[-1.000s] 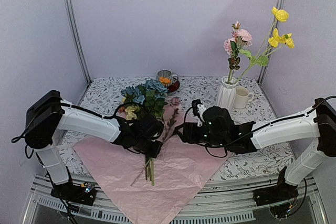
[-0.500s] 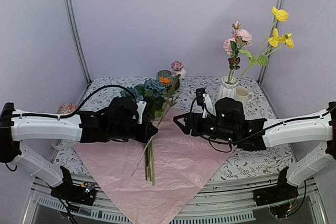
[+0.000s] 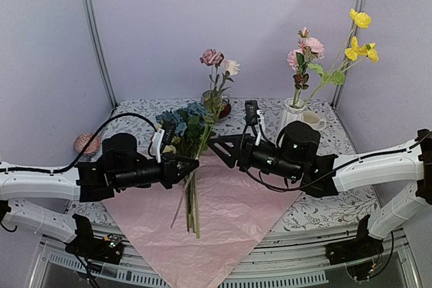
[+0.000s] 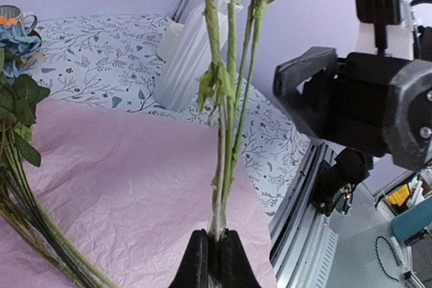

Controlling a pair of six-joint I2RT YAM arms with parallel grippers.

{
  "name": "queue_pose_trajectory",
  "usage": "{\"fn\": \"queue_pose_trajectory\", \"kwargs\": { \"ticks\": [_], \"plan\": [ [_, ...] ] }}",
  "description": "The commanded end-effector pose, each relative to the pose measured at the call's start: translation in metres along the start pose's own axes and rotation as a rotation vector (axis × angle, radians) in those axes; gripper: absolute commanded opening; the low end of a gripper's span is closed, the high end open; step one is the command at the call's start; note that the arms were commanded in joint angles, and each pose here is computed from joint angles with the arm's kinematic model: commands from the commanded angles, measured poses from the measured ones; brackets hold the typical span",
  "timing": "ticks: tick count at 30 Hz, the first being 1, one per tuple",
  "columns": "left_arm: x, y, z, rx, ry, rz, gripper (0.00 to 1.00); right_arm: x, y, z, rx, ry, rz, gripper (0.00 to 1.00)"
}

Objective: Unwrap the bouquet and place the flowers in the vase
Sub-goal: Pass from the left arm to the right

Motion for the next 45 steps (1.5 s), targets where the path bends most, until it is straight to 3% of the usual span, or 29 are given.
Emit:
{"fn": "queue_pose_trajectory", "kwargs": {
  "ticks": [1, 13, 22, 29, 33, 35, 36, 37, 39, 40, 42, 45],
  "plan": [
    [-0.016, -0.008, 0.012, -0.011, -0.138, -0.059, 0.0, 0.005, 0.017, 0.004, -0.011, -0.021, 0.088, 0.56],
    [-0.042, -0.02, 0.017, 0.034, -0.282, -0.218, 0.0, 0.017, 0.039, -0.005, -0.081, 0.03, 0.213, 0.55],
    [-0.046, -0.028, 0.019, 0.048, -0.288, -0.302, 0.0, 0.03, 0.053, 0.002, -0.12, 0.009, 0.256, 0.5],
    [-0.048, -0.029, 0.017, 0.052, -0.283, -0.315, 0.0, 0.038, 0.053, 0.004, -0.113, -0.002, 0.23, 0.38],
    [-0.049, -0.029, 0.017, 0.057, -0.285, -0.32, 0.0, 0.039, 0.053, 0.004, -0.107, -0.002, 0.228, 0.27],
    [-0.05, -0.029, 0.016, 0.058, -0.284, -0.32, 0.0, 0.038, 0.053, 0.005, -0.106, -0.004, 0.226, 0.12],
    [-0.049, -0.029, 0.016, 0.057, -0.284, -0.318, 0.09, 0.037, 0.053, 0.006, -0.108, -0.011, 0.221, 0.07],
    [-0.049, -0.028, 0.015, 0.054, -0.28, -0.316, 0.28, 0.036, 0.054, 0.008, -0.108, -0.021, 0.213, 0.04],
    [-0.048, -0.025, 0.013, 0.032, -0.267, -0.286, 0.78, 0.031, 0.051, 0.011, -0.114, -0.052, 0.166, 0.03],
    [-0.048, -0.024, 0.012, 0.023, -0.262, -0.272, 0.89, 0.028, 0.049, 0.014, -0.126, -0.068, 0.124, 0.03],
    [-0.049, -0.022, 0.012, 0.015, -0.254, -0.242, 0.98, 0.018, 0.042, 0.022, -0.177, -0.115, -0.003, 0.02],
    [-0.051, -0.019, 0.011, 0.02, -0.254, -0.203, 0.98, -0.007, 0.038, 0.042, -0.292, -0.208, -0.213, 0.02]
  ]
}}
Point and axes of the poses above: each gripper's point midway between its finger pads, its own x axis out along the fingers, its own y axis along the line the jaws close on, z = x × y, the point moved 9 cm from there along -x, back along the fingers, and after that the axes turned 14 degrees about x, right-handed, at the moved point
